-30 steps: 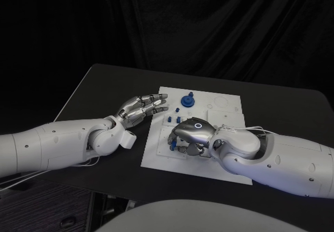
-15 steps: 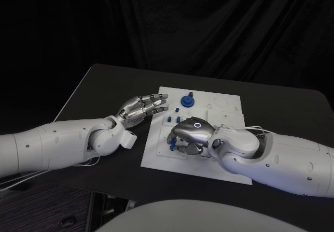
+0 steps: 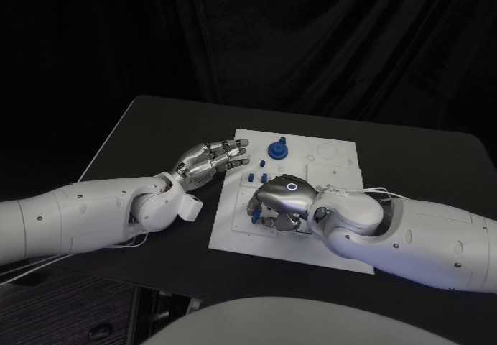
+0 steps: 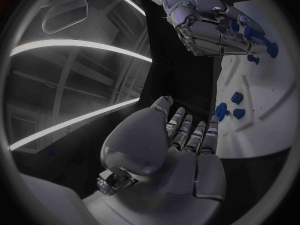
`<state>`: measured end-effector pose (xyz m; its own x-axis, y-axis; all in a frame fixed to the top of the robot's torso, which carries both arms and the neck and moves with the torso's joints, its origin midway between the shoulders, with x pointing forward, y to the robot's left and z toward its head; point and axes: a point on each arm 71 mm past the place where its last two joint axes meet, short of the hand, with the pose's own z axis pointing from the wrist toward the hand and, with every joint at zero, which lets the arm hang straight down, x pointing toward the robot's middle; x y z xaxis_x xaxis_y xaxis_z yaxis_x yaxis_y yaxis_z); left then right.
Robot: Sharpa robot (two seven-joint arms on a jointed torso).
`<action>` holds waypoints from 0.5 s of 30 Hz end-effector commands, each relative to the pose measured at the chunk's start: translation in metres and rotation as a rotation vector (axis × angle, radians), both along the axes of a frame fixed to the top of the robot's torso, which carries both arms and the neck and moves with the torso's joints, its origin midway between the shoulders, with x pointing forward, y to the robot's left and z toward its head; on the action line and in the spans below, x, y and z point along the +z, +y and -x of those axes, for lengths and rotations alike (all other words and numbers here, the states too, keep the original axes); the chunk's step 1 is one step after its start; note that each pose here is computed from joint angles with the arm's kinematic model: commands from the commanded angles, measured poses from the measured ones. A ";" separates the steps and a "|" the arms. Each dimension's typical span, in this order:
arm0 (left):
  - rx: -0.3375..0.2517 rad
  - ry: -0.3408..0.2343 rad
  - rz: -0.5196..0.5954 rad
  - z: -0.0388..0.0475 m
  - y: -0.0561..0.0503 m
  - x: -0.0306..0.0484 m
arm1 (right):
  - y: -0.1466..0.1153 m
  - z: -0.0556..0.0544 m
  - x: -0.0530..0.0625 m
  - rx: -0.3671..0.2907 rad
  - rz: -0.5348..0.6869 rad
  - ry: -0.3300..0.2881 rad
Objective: Assemble the parts on the task board
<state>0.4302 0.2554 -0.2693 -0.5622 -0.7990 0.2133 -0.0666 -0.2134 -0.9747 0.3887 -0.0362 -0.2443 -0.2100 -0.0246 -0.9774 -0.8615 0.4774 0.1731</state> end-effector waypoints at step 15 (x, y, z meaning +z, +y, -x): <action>0.015 -0.080 0.070 0.0004 0.000 0.0067 | -0.005 0.000 -0.009 -0.022 0.055 0.050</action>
